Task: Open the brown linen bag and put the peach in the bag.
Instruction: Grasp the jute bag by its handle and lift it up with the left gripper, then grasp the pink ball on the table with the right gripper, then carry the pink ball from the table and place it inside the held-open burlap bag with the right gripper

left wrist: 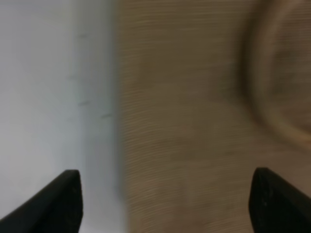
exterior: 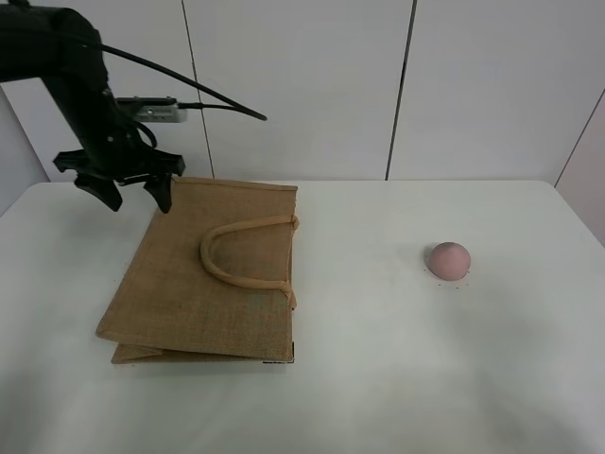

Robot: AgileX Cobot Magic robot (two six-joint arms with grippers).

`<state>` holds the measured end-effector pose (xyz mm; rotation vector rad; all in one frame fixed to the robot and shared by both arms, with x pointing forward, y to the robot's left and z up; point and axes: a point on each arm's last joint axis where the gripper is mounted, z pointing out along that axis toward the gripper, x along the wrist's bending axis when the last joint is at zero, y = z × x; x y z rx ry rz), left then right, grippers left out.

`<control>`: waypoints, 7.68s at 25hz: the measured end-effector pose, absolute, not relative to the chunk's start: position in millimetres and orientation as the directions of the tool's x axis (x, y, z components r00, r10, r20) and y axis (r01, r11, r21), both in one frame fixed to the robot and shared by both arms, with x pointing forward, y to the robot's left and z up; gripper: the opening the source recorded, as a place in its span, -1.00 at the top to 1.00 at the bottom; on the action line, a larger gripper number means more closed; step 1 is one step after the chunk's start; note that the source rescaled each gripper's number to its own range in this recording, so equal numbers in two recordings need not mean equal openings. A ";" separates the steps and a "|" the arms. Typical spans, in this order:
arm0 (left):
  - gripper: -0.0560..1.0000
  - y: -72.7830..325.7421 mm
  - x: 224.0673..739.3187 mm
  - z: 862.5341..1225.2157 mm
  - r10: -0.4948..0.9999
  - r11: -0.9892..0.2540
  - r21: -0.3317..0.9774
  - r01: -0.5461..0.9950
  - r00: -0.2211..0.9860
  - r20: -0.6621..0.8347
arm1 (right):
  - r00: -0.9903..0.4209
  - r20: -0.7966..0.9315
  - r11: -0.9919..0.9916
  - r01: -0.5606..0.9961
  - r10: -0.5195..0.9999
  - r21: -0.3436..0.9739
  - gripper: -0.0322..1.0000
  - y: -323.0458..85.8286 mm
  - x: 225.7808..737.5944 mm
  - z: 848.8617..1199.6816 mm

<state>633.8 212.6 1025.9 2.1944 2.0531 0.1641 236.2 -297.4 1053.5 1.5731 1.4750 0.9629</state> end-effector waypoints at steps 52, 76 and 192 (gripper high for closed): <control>0.89 152.3 676.2 894.0 0.994 -0.105 0.036 0.994 0.104 0.032 | 0.048 0.025 -0.044 0.425 0.999 0.904 -1.00 -297.4 236.2 1053.5; 0.89 166.8 637.1 1160.8 0.979 -0.161 0.517 0.840 0.203 -0.025 | 0.048 0.025 -0.044 0.425 0.999 0.904 -1.00 -297.4 236.2 1053.5; 0.89 173.2 601.2 1211.0 0.963 -0.161 0.614 0.773 0.259 -0.074 | -0.500 0.339 0.229 0.769 0.797 0.596 0.94 -84.9 628.7 1055.6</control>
